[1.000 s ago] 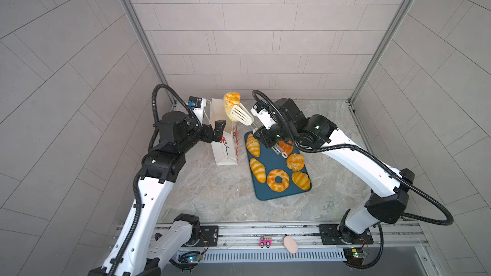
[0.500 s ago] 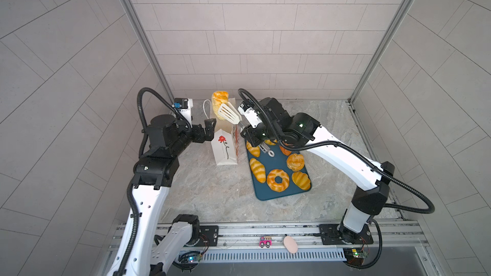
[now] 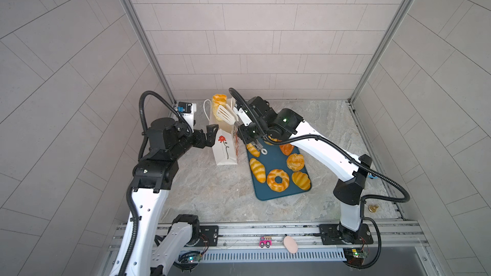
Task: Place the fake bread into the paper bag
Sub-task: 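Open the tongs with the right gripper to drop the bread into the bag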
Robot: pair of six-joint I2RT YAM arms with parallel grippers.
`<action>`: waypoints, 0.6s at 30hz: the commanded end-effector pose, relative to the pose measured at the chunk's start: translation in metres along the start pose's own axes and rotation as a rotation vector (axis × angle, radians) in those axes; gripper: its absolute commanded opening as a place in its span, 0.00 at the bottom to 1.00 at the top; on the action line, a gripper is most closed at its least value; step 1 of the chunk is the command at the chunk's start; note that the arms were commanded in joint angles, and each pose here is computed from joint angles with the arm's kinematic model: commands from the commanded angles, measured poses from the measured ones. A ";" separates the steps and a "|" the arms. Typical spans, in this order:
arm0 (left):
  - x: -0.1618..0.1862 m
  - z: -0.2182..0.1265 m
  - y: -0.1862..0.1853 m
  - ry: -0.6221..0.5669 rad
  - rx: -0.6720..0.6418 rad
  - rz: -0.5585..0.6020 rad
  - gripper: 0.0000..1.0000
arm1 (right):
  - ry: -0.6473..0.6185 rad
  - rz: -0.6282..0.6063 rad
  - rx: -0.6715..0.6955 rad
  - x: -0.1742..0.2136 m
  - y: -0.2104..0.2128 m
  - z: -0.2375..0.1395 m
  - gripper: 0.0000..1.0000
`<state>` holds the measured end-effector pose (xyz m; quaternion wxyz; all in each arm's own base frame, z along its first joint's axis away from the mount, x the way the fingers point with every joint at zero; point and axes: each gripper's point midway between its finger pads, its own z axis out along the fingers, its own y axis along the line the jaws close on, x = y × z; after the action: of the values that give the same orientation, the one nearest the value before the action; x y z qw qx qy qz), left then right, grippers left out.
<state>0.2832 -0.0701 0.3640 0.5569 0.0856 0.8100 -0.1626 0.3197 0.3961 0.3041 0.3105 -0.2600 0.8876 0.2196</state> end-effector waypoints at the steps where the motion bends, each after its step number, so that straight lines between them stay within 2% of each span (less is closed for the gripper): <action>1: 0.005 -0.005 -0.005 0.007 0.024 0.034 1.00 | -0.015 0.010 0.018 -0.007 -0.004 -0.008 0.33; 6: 0.006 -0.002 -0.006 0.018 0.037 0.028 1.00 | -0.008 -0.002 0.034 -0.005 -0.007 -0.014 0.49; 8: 0.006 -0.001 -0.007 0.019 0.045 0.025 1.00 | -0.011 -0.005 0.045 -0.006 -0.009 -0.016 0.53; 18: 0.004 0.000 -0.012 0.016 0.072 0.005 1.00 | -0.036 -0.032 0.043 -0.011 -0.007 -0.028 0.57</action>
<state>0.2795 -0.0779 0.3585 0.5436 0.1012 0.8134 -0.1805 0.3187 0.3857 0.3007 0.3024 -0.2651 0.8946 0.1950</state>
